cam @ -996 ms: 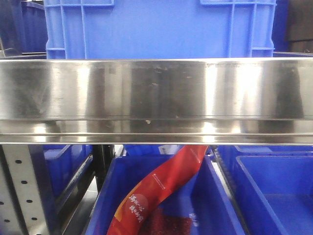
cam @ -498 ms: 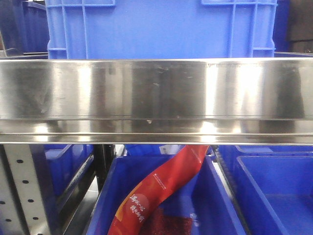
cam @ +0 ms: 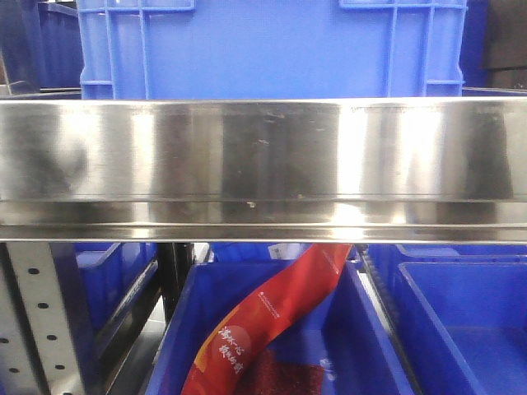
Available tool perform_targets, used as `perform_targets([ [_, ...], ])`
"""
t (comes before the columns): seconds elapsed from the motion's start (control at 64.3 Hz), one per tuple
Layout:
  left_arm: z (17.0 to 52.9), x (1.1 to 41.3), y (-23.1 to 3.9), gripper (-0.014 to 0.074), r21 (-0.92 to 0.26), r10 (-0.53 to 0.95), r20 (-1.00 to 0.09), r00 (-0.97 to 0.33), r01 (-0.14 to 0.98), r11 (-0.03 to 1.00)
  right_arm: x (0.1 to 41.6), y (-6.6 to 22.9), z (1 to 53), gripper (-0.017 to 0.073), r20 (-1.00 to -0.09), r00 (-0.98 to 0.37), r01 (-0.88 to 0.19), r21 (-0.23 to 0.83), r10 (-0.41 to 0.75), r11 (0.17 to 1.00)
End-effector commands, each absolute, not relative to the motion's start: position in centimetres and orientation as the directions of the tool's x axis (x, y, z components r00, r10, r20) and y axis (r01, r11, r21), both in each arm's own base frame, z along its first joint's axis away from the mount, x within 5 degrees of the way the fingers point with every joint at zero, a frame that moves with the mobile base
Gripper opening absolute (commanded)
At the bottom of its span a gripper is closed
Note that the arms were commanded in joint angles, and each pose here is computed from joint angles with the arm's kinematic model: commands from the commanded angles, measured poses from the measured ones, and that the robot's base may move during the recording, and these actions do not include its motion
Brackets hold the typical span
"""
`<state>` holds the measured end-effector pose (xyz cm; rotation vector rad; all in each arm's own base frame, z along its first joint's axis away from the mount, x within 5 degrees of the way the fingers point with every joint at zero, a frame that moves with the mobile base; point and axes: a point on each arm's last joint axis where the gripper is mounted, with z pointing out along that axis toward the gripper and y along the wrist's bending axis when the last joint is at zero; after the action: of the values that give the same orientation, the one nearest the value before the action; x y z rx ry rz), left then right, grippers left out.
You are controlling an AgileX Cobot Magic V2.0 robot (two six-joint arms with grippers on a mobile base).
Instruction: Grab block from conveyor and place in blue bin
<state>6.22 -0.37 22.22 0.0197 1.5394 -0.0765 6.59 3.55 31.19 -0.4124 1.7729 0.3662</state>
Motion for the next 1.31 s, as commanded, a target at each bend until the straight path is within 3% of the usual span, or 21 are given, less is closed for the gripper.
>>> perform_targets([
  [0.0, 21.4, 5.9, -0.2, -0.0111, -0.05, -0.053, -0.995, 0.086, 0.036, 0.998, 6.6, 3.4, 31.4, -0.0162, -0.979, -0.186, -0.455, 0.007, -0.088, 0.89],
  [0.14, 20.6, 5.6, 0.0, -0.0111, -0.055, -0.055, -0.998, 0.003, 0.012, 0.998, 6.6, 3.4, 31.4, -0.0162, -0.979, -0.186, -0.455, 0.007, -0.088, 0.89],
  [1.027, 20.6, 5.6, 0.0, -0.0111, -0.055, -0.055, -0.998, 0.005, 0.012, 0.998, 6.6, 3.4, 31.4, -0.0162, -0.979, -0.189, -0.45, 0.018, -0.075, 0.893],
  [1.291, 20.6, 5.6, 0.0, -0.0111, -0.055, -0.055, -0.998, 0.005, 0.012, 0.998, 6.9, 1.9, 31.2, -0.0162, -0.998, -0.065, -0.255, 0.023, 0.006, 0.967],
])
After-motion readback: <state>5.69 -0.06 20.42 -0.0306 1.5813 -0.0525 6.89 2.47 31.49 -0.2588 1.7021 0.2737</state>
